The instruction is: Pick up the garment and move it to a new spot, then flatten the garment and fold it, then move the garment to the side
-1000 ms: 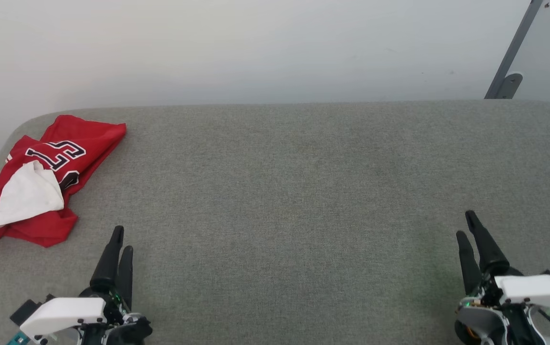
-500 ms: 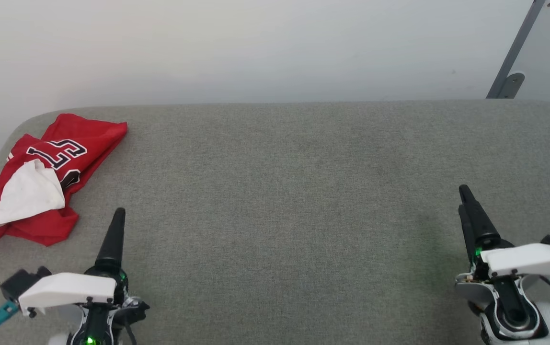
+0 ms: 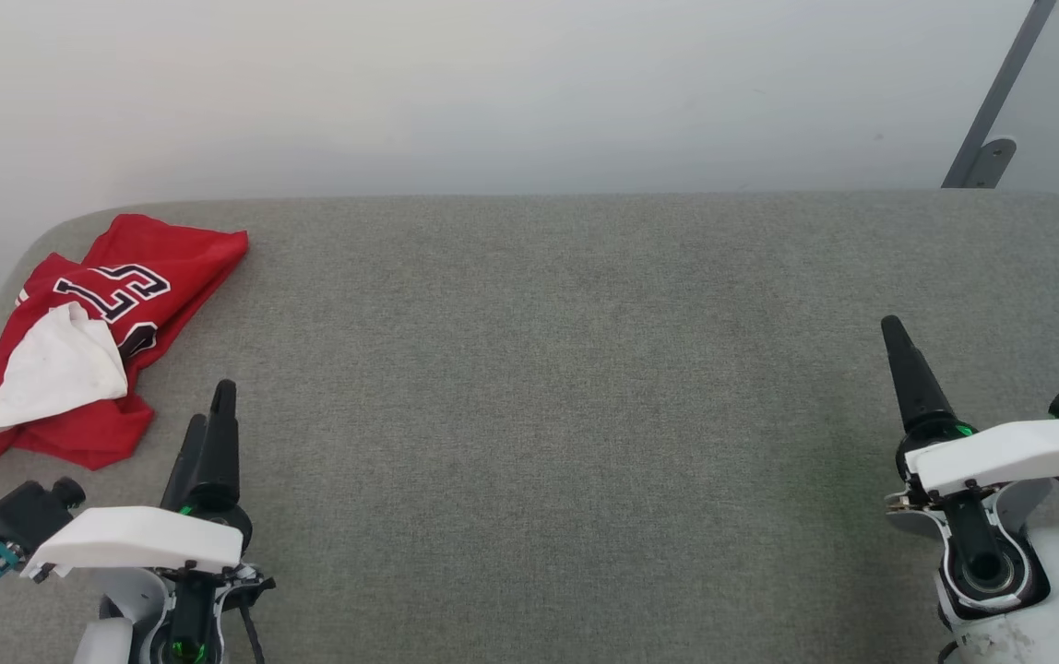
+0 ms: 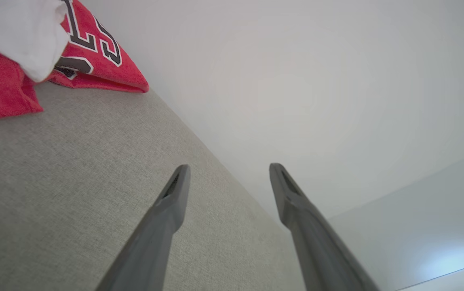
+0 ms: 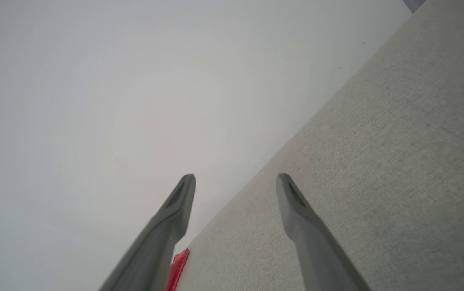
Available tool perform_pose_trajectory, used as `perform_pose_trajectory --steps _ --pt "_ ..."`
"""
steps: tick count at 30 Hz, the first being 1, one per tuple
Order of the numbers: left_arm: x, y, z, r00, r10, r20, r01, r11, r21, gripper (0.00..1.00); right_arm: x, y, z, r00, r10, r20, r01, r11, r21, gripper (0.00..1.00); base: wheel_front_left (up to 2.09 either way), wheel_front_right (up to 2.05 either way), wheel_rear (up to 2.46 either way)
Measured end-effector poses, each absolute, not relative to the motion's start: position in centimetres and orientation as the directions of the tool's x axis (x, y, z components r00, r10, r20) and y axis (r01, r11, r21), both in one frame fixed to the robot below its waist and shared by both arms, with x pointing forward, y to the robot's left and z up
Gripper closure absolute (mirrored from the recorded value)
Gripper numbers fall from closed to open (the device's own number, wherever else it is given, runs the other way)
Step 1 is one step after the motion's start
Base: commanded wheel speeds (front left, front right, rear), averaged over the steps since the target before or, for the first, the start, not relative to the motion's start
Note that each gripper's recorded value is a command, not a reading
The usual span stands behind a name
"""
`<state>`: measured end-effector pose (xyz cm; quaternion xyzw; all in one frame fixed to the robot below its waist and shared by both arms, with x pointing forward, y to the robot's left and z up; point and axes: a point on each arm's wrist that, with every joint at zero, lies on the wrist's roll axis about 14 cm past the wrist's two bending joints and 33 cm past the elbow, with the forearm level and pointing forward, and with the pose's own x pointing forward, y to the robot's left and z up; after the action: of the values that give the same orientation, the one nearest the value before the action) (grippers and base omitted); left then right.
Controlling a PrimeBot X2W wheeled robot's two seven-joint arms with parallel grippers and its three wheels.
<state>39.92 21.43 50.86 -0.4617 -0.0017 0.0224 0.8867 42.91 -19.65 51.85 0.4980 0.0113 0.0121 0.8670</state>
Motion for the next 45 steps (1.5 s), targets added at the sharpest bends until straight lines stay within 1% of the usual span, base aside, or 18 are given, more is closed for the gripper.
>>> perform_pose_trajectory --steps 9,14,19,23,24,31,40,45 --pt "40.1 20.9 51.4 1.000 0.017 0.003 -0.010 0.732 -0.681 0.00 43.5 -20.1 52.7 0.999 0.035 0.014 -0.034 0.692 0.721 0.00 0.00 0.00 0.00" --pt "40.0 20.8 51.4 1.000 0.010 0.004 -0.006 0.801 -0.598 0.00 43.7 -20.2 52.9 0.999 0.036 0.021 -0.041 0.762 0.646 0.00 0.00 0.00 0.00" --pt "40.0 20.9 51.3 1.000 0.006 0.004 -0.003 0.848 -0.529 0.00 43.9 -20.2 52.9 0.999 0.044 0.021 -0.048 0.821 0.568 0.00 0.00 0.00 0.00" --pt "40.2 20.9 51.6 1.000 0.004 0.012 0.002 0.881 -0.473 0.00 44.1 -20.0 53.1 0.998 0.058 0.024 -0.063 0.867 0.495 0.00 0.00 0.00 0.00" --pt "40.2 21.0 51.5 1.000 0.003 0.013 0.003 0.894 -0.447 0.00 44.1 -20.0 53.0 0.998 0.062 0.023 -0.065 0.887 0.457 0.00 0.00 0.00 0.00" --pt "40.3 21.1 51.7 1.000 -0.005 0.022 0.013 0.929 -0.370 0.00 44.4 -20.2 53.3 0.997 0.067 0.032 -0.074 0.935 0.348 0.00 0.00 0.00 0.00" --pt "40.4 21.1 51.9 0.999 -0.014 0.039 0.025 0.957 -0.290 0.00 44.6 -20.3 53.7 0.996 0.072 0.046 -0.081 0.965 0.251 0.00 0.00 0.00 0.00" --pt "40.3 21.4 51.7 0.999 -0.010 0.037 0.019 0.963 -0.268 0.00 44.8 -20.3 53.7 0.996 0.077 0.044 -0.084 0.976 0.199 0.00 0.00 0.00 0.00"
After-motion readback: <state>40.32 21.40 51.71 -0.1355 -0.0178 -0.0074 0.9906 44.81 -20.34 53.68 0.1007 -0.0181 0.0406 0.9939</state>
